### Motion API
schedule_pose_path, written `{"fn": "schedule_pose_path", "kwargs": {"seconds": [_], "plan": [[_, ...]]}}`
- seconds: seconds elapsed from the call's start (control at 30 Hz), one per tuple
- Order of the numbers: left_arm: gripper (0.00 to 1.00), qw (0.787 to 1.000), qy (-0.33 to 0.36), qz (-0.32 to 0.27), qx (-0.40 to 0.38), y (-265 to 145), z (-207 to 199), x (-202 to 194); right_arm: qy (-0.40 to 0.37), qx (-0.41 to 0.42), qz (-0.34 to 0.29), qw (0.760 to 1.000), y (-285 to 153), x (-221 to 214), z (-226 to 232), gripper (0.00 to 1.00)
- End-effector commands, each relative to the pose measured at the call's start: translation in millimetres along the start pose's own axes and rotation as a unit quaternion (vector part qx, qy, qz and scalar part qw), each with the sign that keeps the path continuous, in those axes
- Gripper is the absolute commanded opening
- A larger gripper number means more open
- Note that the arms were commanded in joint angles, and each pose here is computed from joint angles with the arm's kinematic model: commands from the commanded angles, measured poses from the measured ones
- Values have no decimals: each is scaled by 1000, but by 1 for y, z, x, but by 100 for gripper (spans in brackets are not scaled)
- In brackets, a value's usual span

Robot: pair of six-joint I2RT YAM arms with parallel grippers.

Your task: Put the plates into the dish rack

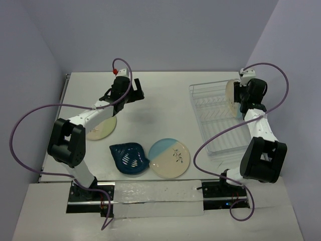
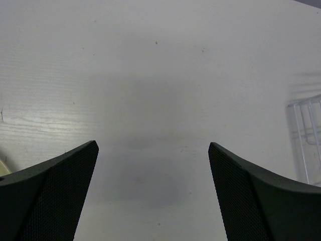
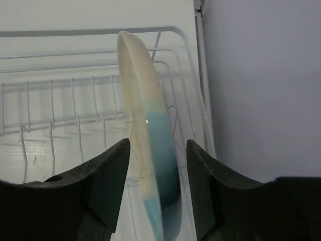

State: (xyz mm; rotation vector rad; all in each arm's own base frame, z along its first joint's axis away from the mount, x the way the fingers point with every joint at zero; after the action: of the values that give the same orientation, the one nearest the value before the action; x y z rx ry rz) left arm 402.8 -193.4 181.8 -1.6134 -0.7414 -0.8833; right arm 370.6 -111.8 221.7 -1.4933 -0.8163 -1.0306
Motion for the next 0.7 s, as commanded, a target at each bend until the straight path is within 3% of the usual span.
{"fn": "schedule_pose_path", "kwargs": {"seconds": [0.0, 0.3, 0.57, 0.67], "plan": [[99, 1000, -4, -21, -1, 0, -4, 18, 1, -15, -57, 998, -4, 27, -4, 60], [99, 1000, -4, -22, -2, -3, -4, 18, 15, -52, -95, 994, -12, 40, -11, 75], [99, 999, -7, -32, -2, -11, -2, 21, 67, -116, -147, 980, -27, 64, -24, 100], [99, 999, -9, -37, -3, -16, -2, 22, 84, -126, -165, 975, -36, 72, -25, 100]]}}
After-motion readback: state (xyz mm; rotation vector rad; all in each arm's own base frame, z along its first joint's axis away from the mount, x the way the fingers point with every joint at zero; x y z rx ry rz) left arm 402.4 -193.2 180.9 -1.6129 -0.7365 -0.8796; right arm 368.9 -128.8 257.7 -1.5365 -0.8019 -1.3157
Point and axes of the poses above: each gripper's point midway between its finger pads, its own y axis out along the fingers, its own z axis along the line the jaws close on, x = y × z, the point moved 6 cm from there along -y, back along the fingers, and after that the axes turned 14 degrees about y, right-handed, at the moved point
